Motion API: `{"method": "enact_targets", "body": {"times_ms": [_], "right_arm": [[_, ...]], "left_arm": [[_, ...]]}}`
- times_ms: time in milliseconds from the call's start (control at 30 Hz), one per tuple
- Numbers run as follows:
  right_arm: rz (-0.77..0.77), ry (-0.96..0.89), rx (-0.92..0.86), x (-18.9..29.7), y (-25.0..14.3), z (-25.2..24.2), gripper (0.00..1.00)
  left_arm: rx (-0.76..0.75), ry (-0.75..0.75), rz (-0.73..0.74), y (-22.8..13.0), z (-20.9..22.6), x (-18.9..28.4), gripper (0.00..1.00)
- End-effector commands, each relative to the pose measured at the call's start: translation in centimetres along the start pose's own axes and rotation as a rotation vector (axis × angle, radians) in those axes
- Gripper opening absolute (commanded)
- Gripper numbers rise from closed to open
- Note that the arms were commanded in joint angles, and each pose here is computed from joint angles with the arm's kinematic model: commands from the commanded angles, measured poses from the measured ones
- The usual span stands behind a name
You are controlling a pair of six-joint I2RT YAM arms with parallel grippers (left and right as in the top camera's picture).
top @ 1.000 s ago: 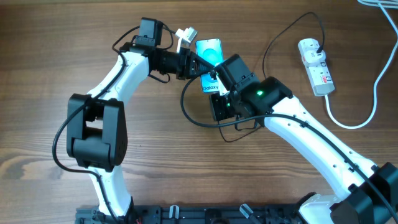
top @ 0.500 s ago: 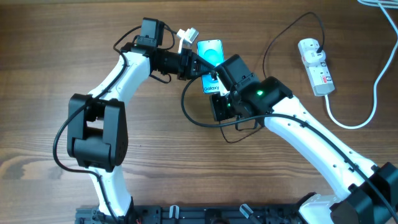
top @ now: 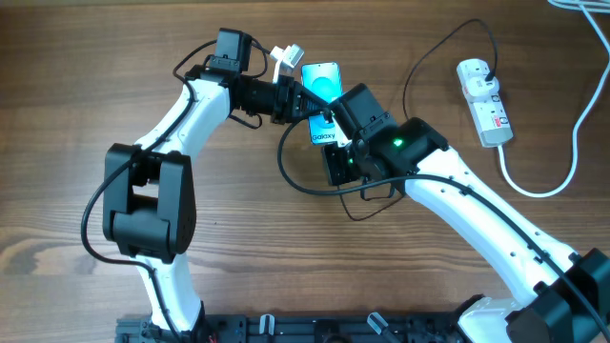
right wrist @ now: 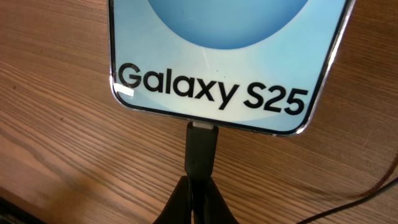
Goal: Plug charger to phone and switch on socket
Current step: 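Hold the plug seated in the port while the left gripper holds the phone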
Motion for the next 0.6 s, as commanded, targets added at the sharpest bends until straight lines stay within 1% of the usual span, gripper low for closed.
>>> {"method": "enact_targets", "body": {"times_ms": [0, 100, 567], "right_arm": [[-0.063, -0.043, 0.019, 0.3, 1.3, -0.1, 0.04], [-0.074, -0.040, 0.020, 0.4, 1.5, 0.0, 0.04], [-0.145, -0.042, 0.021, 0.5, 2.6, 0.1, 0.04]], "left_arm": [[-0.049, -0.041, 0.020, -0.4, -1.6, -0.3, 0.04], [-0.049, -0.066, 0.029, -0.5, -1.8, -0.3, 0.04], [-0.023, -0.065, 0.034, -0.7, -1.8, -0.3, 0.04]]}}
Point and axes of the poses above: each gripper's point midway between its finger pads, its own x axis back along the fingers, its own z axis along the line the jaws close on, y = z × x, the point moved 9 cm from there along x, back along the fingers, and after that the axes turned 5 degrees about x, right-handed, at the moved point
